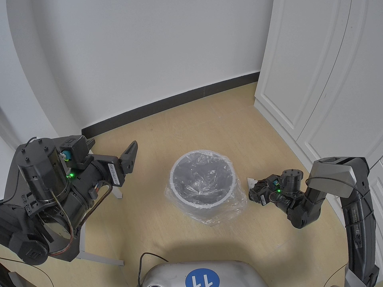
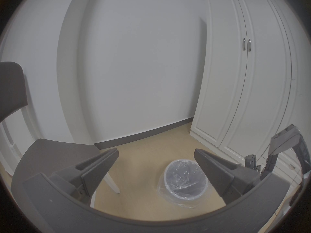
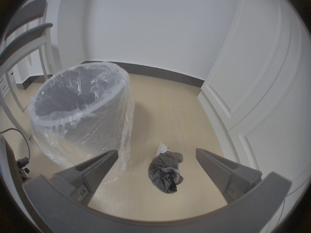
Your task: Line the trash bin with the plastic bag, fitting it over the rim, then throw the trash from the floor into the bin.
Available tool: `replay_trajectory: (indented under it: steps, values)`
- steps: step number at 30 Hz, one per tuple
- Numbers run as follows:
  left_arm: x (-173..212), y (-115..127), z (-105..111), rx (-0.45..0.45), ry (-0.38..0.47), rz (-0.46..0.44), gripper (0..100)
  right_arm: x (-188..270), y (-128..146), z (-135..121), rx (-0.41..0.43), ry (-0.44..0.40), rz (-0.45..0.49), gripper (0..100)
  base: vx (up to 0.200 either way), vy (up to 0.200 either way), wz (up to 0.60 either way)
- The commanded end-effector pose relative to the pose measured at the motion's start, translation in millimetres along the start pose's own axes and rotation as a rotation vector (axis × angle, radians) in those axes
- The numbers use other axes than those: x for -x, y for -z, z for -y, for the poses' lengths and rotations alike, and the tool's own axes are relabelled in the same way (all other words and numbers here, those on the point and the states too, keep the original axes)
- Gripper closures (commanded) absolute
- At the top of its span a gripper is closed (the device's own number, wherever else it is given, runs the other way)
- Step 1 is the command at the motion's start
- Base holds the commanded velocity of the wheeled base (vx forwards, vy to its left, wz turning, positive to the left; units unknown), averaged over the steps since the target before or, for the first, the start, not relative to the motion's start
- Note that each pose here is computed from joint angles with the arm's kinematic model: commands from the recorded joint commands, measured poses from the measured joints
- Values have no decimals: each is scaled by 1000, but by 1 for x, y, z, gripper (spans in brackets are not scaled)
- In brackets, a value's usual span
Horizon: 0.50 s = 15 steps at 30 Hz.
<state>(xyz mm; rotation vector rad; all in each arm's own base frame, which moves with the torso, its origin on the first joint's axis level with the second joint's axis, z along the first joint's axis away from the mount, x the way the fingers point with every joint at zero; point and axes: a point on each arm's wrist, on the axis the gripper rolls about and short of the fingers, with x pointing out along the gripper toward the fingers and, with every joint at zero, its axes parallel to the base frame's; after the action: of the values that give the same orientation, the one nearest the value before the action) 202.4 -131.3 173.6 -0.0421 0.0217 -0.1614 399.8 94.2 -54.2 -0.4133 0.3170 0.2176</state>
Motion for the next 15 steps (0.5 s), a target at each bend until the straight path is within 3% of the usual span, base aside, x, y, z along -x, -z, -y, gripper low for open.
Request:
replay_trajectory:
  steps: [1,5,9,15]
  values:
    - [3,3,9,-5,37,-12,0,12,-5,16,-81,51,14,0,0,0,0]
    - [1,7,10,-11,38,-25,0,-12,4,13,-168,52,27,0,0,0,0]
    - [0,11,11,-17,37,-38,0,-24,-1,14,-305,45,-28,0,0,0,0]
    - [0,11,11,-16,37,-40,0,-34,0,21,-334,65,-33,0,0,0,0]
